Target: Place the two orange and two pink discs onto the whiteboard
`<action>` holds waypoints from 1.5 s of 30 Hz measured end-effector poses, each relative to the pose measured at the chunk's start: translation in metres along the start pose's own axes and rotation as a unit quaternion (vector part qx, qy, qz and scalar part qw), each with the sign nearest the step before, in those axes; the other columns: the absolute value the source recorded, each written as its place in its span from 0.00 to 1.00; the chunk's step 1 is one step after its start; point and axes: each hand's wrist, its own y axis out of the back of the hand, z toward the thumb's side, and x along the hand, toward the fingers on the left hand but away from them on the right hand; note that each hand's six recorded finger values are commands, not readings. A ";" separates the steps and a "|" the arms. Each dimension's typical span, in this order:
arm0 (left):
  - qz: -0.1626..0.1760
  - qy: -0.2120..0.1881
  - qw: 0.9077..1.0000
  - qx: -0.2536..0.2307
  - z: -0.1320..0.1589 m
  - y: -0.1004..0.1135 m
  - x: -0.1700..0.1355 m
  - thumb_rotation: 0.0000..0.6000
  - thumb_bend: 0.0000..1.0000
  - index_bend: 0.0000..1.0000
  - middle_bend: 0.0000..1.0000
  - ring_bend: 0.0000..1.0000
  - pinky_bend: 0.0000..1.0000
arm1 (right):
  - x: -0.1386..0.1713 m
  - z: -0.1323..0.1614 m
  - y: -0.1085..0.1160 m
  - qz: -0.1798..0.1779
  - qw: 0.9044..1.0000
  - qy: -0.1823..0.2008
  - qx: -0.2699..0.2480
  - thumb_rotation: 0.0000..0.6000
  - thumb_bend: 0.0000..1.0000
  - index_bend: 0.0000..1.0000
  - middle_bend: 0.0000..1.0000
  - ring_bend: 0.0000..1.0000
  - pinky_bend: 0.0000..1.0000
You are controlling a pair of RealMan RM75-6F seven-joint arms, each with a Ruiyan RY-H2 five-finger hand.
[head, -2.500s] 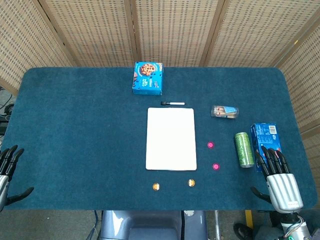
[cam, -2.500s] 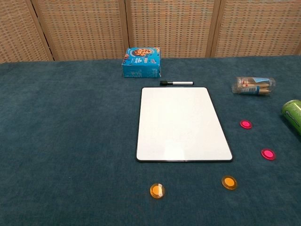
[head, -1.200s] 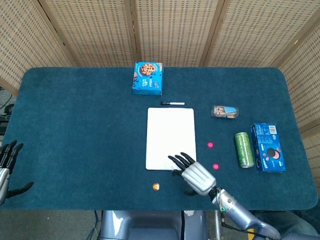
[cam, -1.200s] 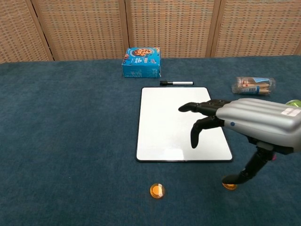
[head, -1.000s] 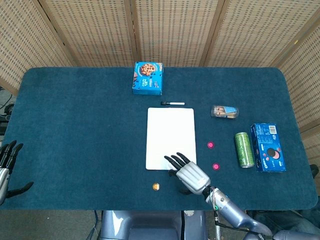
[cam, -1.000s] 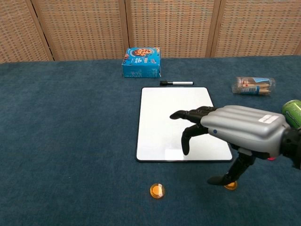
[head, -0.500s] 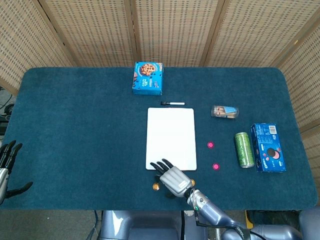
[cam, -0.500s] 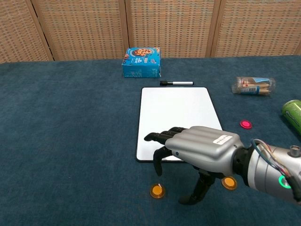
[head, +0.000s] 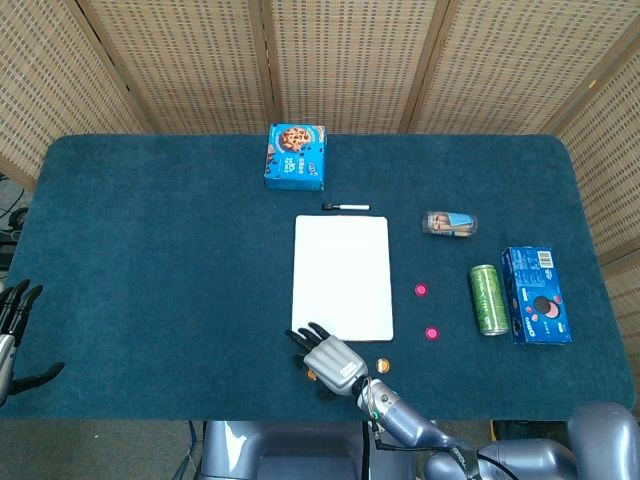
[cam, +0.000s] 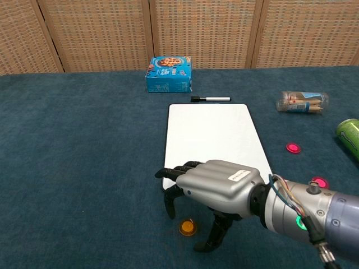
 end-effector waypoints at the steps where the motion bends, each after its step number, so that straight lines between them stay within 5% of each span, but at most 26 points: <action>1: 0.000 0.000 1.000 0.000 0.000 0.000 0.000 1.00 0.00 0.00 0.00 0.00 0.00 | -0.001 -0.001 0.000 0.000 1.000 -0.003 0.002 1.00 0.26 0.38 0.00 0.00 0.00; 45: 0.001 0.000 1.000 -0.004 -0.001 0.002 0.000 1.00 0.00 0.00 0.00 0.00 0.00 | -0.009 -0.009 -0.006 0.020 0.999 -0.037 0.021 1.00 0.30 0.41 0.00 0.00 0.00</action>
